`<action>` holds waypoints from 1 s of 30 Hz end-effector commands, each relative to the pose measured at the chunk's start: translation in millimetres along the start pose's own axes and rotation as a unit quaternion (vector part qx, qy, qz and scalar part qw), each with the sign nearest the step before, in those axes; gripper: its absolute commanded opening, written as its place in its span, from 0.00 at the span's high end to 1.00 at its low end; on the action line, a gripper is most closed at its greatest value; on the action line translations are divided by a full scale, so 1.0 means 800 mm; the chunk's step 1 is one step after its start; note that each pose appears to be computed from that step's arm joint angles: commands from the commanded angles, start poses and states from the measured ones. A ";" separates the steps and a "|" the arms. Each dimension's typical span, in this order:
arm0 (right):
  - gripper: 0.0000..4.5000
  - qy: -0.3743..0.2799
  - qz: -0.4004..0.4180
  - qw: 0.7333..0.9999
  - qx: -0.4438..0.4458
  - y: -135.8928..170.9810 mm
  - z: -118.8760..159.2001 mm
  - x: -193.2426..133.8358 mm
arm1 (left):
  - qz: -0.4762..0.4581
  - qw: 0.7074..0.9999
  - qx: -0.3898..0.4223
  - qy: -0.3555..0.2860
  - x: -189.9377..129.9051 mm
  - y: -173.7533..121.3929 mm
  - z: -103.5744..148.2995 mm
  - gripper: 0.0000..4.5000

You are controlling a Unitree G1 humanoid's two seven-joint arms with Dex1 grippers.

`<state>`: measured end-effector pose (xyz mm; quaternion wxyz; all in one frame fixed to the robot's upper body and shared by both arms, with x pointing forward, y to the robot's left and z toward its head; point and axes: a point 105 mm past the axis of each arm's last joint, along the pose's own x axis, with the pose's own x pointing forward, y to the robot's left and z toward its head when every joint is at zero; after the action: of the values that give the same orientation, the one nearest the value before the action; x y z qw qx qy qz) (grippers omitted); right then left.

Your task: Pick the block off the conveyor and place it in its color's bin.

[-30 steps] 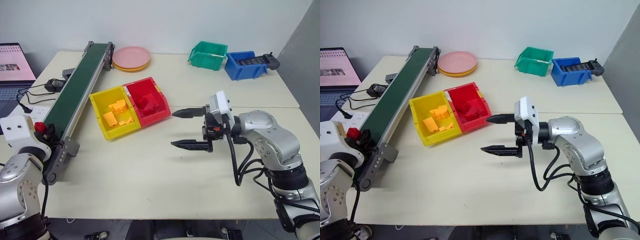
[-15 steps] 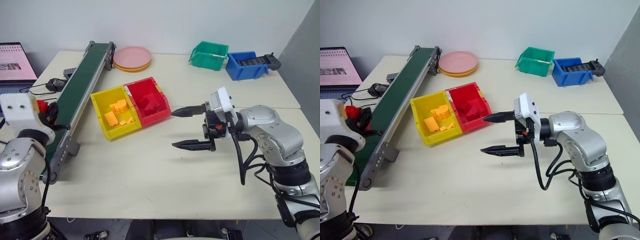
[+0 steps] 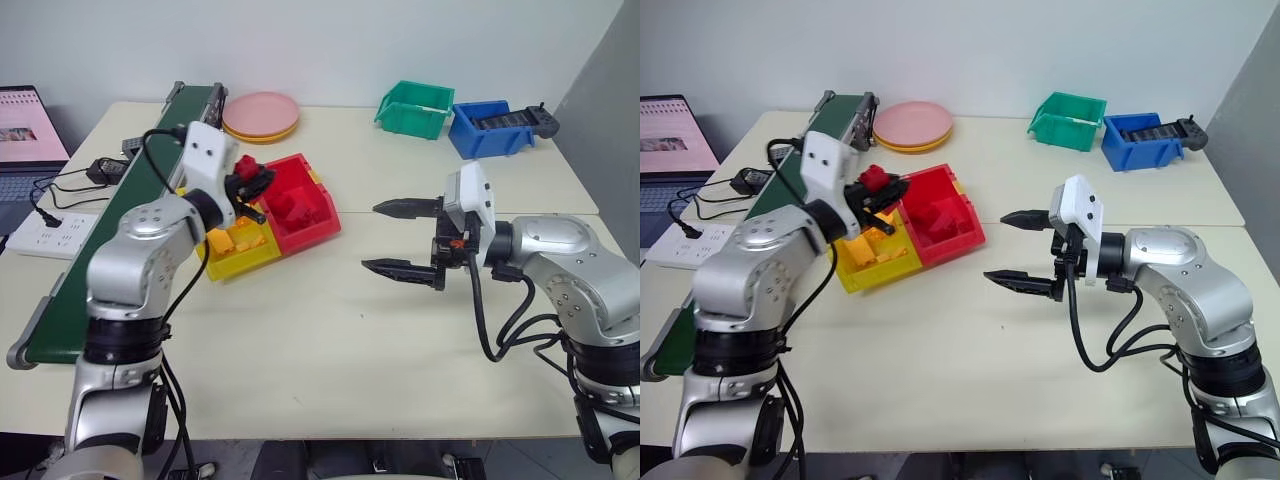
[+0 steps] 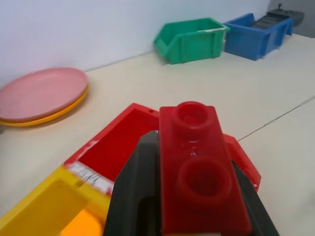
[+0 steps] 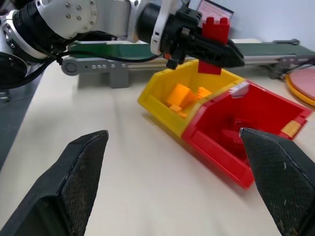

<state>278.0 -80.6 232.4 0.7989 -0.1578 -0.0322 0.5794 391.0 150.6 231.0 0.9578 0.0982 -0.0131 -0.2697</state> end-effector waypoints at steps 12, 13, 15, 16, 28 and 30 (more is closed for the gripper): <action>0.00 -0.012 -0.042 0.999 -0.014 0.006 0.011 -0.022 | -0.030 0.999 0.026 -0.025 0.033 0.000 0.013 0.66; 0.00 -0.011 -0.041 0.999 -0.014 0.006 0.011 -0.022 | -0.030 0.999 0.026 -0.026 0.032 0.001 0.013 0.61; 0.00 -0.009 -0.037 0.999 -0.014 0.005 0.010 -0.023 | -0.021 0.999 0.024 -0.026 0.028 0.006 0.013 0.52; 0.00 -0.009 -0.036 0.999 -0.015 0.005 0.009 -0.023 | -0.018 0.999 0.024 -0.026 0.027 0.007 0.013 0.48; 0.00 -0.004 -0.028 0.999 -0.026 0.004 0.004 -0.021 | 0.001 0.997 0.078 -0.021 -0.013 0.014 0.022 0.32; 0.00 -0.002 -0.032 0.999 -0.042 0.003 -0.002 -0.020 | 0.003 0.996 0.082 -0.022 -0.041 0.017 0.023 0.32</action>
<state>271.8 -94.2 228.6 0.8126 -0.1676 -0.0394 0.5568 386.5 165.5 229.6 0.9496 0.1579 -0.0184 -0.2702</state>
